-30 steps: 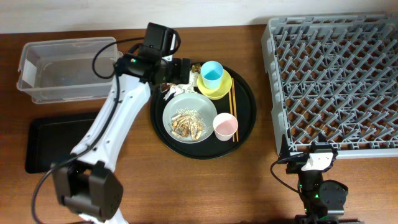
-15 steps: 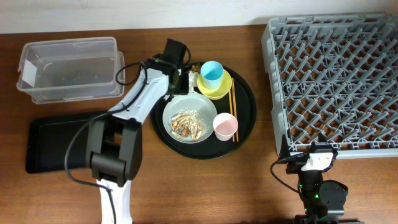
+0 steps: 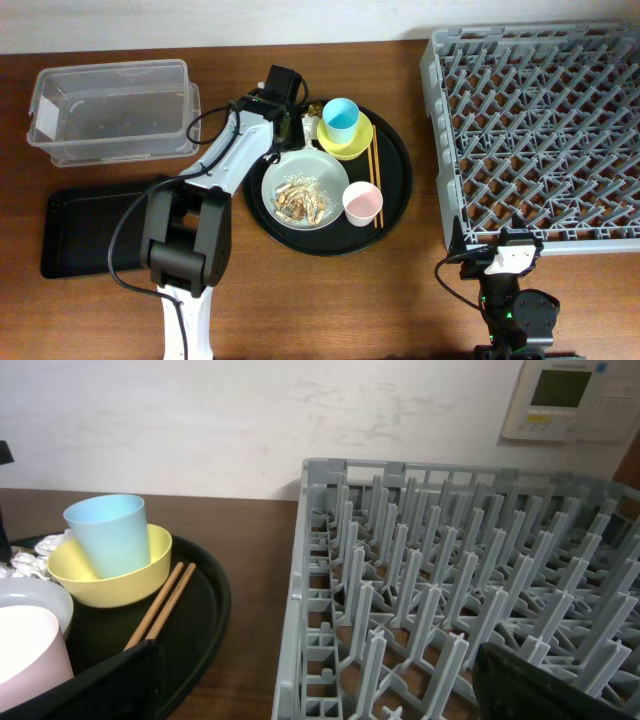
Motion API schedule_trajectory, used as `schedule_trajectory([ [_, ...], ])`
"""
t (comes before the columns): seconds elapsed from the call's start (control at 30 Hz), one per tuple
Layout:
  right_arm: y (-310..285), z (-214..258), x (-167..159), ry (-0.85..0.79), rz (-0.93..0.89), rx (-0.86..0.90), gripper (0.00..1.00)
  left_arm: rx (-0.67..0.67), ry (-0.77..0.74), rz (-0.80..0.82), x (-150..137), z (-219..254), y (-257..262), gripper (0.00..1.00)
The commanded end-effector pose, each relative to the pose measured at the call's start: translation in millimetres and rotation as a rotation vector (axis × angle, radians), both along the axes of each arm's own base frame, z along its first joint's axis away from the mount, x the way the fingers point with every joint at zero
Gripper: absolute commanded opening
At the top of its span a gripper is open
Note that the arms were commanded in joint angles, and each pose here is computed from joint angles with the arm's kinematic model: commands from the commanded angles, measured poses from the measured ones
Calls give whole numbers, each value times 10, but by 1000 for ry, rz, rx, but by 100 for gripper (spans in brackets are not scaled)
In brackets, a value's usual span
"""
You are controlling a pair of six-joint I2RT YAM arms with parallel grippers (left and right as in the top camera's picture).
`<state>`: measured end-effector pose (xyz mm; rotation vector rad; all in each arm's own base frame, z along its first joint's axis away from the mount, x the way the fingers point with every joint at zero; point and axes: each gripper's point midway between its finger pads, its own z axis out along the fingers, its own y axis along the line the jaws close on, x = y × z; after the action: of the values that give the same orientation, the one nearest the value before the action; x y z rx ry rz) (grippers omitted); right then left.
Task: Sort waste into correct bins and load items into the dishwasher rack
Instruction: 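Lower the left gripper and grasp the crumpled white tissue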
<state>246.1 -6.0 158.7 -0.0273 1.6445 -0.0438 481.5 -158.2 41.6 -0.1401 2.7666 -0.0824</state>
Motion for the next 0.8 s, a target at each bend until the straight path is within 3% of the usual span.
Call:
schedule_trajectory([
  [0.0,-9,-29,1,4,-3,8,98,20,-6,33,8,-53,35,46],
  [0.77,-9,-29,1,4,-3,8,99,49,-15,53,-68,-329,18,44],
])
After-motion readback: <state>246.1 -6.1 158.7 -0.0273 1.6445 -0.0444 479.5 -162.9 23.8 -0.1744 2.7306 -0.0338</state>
